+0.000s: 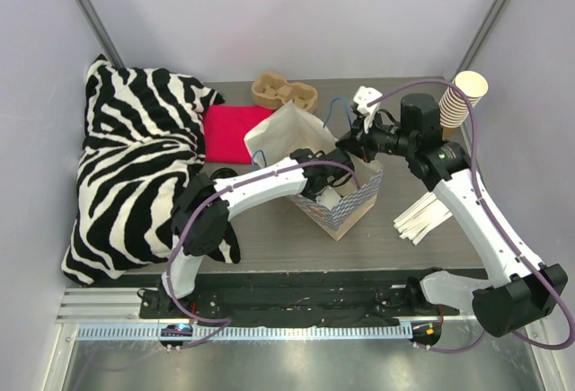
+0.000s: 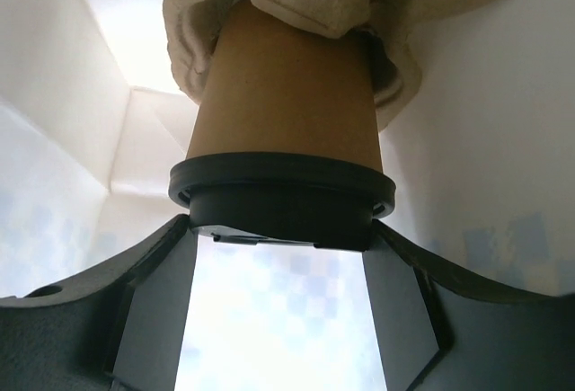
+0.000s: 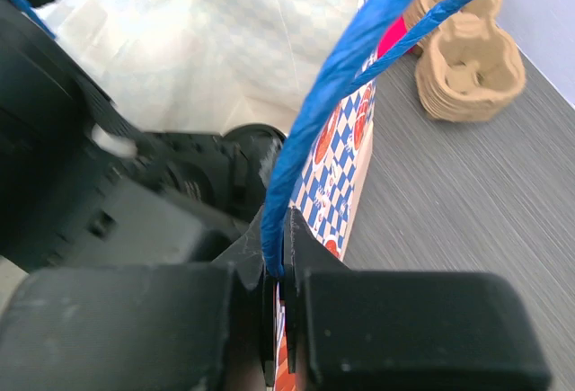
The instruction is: Pack the takeout coffee
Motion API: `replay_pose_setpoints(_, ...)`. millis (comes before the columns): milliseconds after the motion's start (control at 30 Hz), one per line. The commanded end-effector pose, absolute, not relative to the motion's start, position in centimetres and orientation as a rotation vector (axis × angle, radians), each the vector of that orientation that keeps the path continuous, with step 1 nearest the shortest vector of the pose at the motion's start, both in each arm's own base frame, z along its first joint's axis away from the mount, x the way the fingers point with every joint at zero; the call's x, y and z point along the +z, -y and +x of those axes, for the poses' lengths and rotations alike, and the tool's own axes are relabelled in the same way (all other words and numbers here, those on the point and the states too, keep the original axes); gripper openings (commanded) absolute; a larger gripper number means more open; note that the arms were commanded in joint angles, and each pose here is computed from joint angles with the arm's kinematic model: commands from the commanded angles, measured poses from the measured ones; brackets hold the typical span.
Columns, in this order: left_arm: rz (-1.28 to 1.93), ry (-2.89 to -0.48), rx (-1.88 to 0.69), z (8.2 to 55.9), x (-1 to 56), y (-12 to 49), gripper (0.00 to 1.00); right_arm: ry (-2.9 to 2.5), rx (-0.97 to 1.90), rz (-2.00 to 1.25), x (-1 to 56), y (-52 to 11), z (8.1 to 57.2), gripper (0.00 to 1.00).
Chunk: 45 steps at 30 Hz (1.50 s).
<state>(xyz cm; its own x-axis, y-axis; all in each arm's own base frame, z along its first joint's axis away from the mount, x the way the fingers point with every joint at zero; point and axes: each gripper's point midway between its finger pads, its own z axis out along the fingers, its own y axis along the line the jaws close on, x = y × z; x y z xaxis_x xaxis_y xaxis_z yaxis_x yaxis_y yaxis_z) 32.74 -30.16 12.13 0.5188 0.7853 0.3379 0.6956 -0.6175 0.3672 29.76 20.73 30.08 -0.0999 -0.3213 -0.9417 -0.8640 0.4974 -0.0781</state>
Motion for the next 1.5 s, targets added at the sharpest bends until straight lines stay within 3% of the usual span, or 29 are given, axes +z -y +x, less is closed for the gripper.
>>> replay_pose_setpoints(0, 2.410, -1.265, 0.572, 33.7, 17.1, 31.8, 0.05, -1.682, 0.653, -1.067, 29.5, -20.3, 29.2, 0.01)
replay_pose_setpoints(533, 2.145, -1.084, 0.619, 35.5, 28.2, 31.8, 0.04, -1.732, 0.540, -1.033, 28.1, -18.4, 30.8, 0.01)
replay_pose_setpoints(767, 2.078, -1.109, 0.616, 36.9, 30.1, 31.2, 0.03, -1.727, 0.520, -1.036, 27.9, -18.1, 30.8, 0.01)
replay_pose_setpoints(1467, 1.517, -1.230, 0.422, 39.3, 44.5, 29.3, 0.02, -1.734, 0.414, -1.022, 27.1, -16.1, 33.2, 0.01)
